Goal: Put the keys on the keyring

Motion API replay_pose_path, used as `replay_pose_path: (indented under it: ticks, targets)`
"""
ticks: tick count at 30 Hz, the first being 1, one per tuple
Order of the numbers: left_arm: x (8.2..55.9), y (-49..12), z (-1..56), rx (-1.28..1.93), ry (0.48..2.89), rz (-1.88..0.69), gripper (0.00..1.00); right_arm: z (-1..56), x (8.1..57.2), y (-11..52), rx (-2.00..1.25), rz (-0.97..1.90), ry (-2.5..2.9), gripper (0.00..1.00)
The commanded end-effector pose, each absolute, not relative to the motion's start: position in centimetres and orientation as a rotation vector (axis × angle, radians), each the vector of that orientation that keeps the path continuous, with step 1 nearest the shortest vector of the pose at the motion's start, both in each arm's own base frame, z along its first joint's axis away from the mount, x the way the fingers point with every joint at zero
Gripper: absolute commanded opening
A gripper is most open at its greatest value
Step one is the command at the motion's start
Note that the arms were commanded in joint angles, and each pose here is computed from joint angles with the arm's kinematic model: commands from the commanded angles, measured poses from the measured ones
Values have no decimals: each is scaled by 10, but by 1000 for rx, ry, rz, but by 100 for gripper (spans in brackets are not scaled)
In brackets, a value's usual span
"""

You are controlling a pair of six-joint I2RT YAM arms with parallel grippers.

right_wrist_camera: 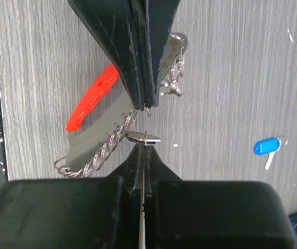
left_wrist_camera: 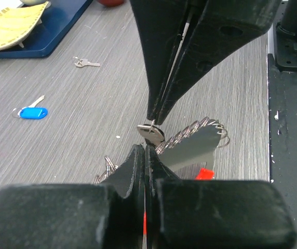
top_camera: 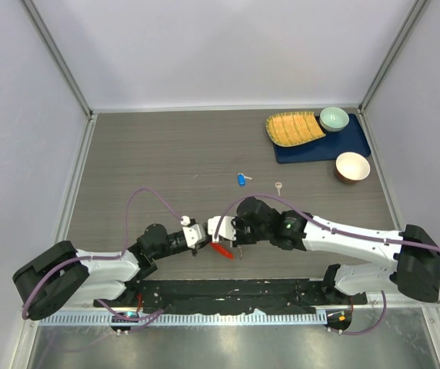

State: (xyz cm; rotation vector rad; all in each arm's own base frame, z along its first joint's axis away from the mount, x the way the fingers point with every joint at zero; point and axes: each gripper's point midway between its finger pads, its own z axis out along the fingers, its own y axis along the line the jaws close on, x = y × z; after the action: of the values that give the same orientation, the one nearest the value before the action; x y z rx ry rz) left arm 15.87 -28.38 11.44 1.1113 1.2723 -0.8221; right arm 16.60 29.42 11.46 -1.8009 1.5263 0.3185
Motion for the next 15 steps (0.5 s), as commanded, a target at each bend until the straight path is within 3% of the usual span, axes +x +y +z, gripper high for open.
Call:
replay_pose_path:
  ticks: [1, 15]
  targets:
    - [165, -281, 140, 995, 1184, -811, 0, 126, 170, 293, -1706, 367, 1547, 1]
    - [195, -301, 187, 965, 1097, -723, 0, 168, 211, 265, -1250, 399, 1651, 1]
